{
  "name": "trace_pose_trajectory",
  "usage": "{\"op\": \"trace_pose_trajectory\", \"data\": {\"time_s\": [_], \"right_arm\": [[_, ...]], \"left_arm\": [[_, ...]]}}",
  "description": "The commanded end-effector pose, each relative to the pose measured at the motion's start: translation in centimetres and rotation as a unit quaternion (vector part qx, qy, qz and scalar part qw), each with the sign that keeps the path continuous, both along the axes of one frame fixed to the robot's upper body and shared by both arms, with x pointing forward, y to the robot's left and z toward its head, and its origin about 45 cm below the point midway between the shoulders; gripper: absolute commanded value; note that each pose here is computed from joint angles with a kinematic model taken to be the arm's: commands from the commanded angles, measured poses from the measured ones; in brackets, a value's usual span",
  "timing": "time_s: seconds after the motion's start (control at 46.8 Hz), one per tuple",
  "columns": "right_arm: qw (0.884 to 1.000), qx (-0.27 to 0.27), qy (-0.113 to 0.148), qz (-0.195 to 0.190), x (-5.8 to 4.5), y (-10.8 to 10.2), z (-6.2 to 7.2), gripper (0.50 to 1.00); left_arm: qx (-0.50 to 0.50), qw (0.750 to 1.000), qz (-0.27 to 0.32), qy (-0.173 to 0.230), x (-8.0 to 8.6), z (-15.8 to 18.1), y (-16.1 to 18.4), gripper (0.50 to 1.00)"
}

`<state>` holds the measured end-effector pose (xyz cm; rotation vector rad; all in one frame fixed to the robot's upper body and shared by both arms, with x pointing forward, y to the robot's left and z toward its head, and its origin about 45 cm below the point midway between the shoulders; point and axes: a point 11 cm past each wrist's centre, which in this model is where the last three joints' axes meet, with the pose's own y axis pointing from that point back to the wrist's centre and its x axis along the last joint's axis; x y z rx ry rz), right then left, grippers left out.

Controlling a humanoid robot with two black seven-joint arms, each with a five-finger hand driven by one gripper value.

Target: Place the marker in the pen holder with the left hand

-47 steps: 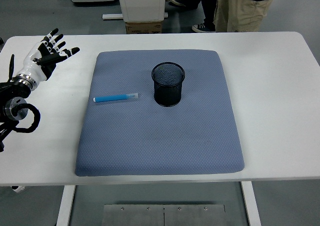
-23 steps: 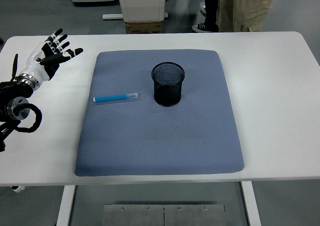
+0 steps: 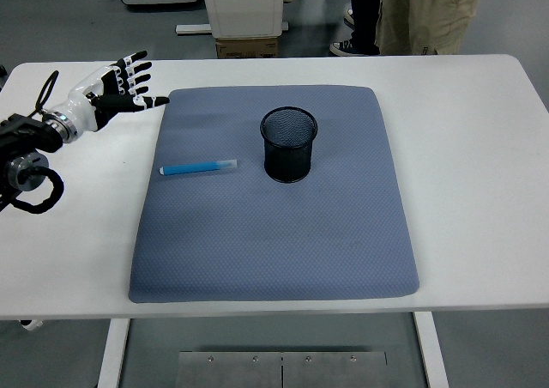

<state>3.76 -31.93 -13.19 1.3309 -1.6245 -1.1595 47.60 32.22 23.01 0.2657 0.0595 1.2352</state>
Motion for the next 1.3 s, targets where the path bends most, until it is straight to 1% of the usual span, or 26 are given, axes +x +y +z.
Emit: {"op": "trace_pose_trajectory", "data": {"time_s": [0.0,0.064,0.192,0.321,0.47,0.556,0.705,0.833,0.94,1.132,1.282], "right_arm": [[1.000,0.000,0.000,0.001,0.0,0.0,0.0,1.000],[1.000,0.000,0.000,0.000,0.0,0.0,0.0,1.000],[1.000,0.000,0.000,0.000,0.0,0.0,0.0,1.000],[1.000,0.000,0.000,0.000,0.0,0.0,0.0,1.000],[1.000,0.000,0.000,0.001,0.0,0.0,0.0,1.000],[1.000,0.000,0.000,0.000,0.0,0.0,0.0,1.000],[1.000,0.000,0.000,0.001,0.0,0.0,0.0,1.000],[1.000,0.000,0.000,0.000,0.0,0.0,0.0,1.000],[1.000,0.000,0.000,0.000,0.0,0.0,0.0,1.000],[1.000,0.000,0.000,0.000,0.0,0.0,0.0,1.000],[1.000,0.000,0.000,0.001,0.0,0.0,0.0,1.000]], "left_arm": [[0.041,0.999,-0.022,0.002,0.2,0.6,-0.2,1.000],[0.067,0.997,-0.043,0.002,0.4,1.2,-0.8,1.000],[0.120,0.990,-0.078,0.011,0.3,1.5,-1.5,1.000],[0.154,0.983,-0.099,0.016,0.3,1.7,-2.1,1.000],[0.193,0.971,-0.138,0.022,0.0,2.4,-3.4,1.000],[0.221,0.961,-0.165,0.021,-0.1,2.6,-4.4,1.000],[0.280,0.938,-0.206,0.019,-0.2,2.7,-5.2,1.000],[0.319,0.920,-0.227,0.013,-0.1,3.4,-5.4,1.000],[0.341,0.906,-0.250,0.009,-0.2,3.6,-6.4,1.000],[0.357,0.889,-0.285,0.013,-1.1,3.3,-7.9,1.000],[0.364,0.869,-0.335,0.025,-2.4,3.1,-9.6,1.000]]}}
